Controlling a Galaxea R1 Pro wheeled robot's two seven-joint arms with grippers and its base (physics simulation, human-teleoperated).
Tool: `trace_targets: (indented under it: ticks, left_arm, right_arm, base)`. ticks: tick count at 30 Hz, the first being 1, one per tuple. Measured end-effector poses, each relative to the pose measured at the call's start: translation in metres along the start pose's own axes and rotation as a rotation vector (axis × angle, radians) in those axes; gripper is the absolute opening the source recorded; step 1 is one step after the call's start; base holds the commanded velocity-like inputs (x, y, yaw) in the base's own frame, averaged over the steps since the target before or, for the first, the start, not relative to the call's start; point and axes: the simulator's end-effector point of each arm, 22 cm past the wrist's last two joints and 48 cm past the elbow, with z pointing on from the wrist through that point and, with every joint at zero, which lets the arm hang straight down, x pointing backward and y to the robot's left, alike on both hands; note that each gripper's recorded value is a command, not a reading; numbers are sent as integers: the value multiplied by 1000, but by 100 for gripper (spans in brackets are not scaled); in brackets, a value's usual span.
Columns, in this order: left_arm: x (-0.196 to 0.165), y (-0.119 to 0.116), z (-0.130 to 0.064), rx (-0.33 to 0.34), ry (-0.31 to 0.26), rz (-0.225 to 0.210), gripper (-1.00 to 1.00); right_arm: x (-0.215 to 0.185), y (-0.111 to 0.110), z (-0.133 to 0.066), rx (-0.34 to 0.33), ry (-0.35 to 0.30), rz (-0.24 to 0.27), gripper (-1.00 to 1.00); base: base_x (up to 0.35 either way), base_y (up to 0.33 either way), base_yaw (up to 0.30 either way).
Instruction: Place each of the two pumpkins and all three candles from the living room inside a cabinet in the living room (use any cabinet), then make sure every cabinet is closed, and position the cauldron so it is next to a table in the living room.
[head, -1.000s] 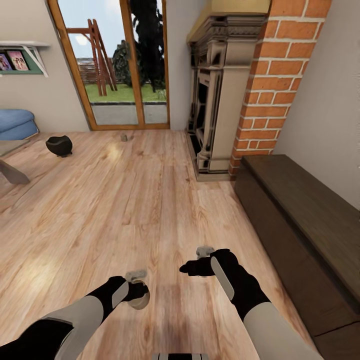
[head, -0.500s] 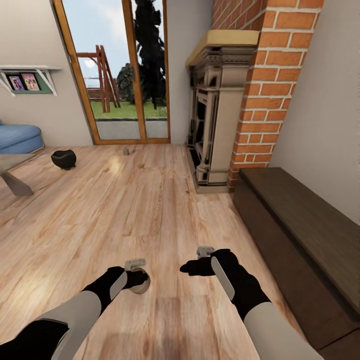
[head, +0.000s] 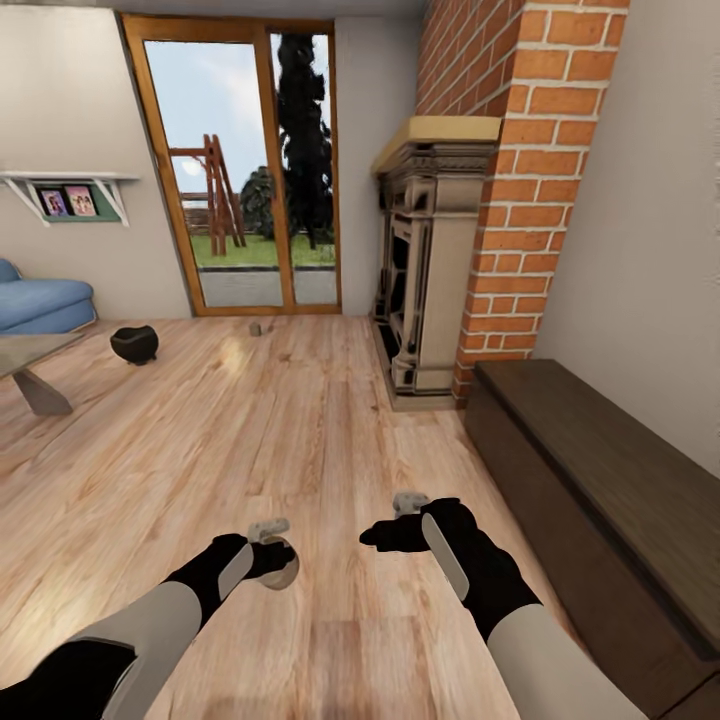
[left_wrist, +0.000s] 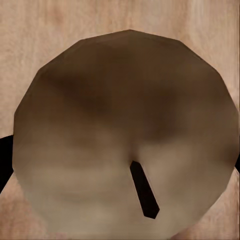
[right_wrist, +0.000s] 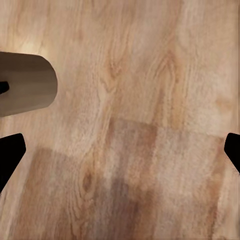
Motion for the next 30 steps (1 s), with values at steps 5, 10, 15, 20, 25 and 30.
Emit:
trace_targets:
  ticks: [5,10,15,20,25,30]
  left_arm:
    - [-13,-3,-12,10,-29,-18,-100]
    - [-25,-7,-25,16,-56,-19,-100]
    - [-31,-9,-31,19,-72,-19,-100]
    - [-32,-9,-33,19,-77,-19,-100]
    - [-32,-10,-33,20,-77,-18,-100]
    - [-32,-10,-32,20,-76,-18,-100]
  right_arm:
    - [-10,5,-12,2,-26,-12,100]
    - [-19,10,-25,4,-53,-25,100]
    - [-24,13,-32,5,-68,-31,100]
    - [-27,13,-33,6,-79,-32,100]
    - [-25,10,-29,9,-81,-27,100]
    - [-21,8,-26,11,-73,-22,100]
  base:
    - [0,0,0]
    - [0,0,0]
    - [0,0,0]
    - [0,0,0]
    - [-80,102,-3]
    - [-164,230,-129]
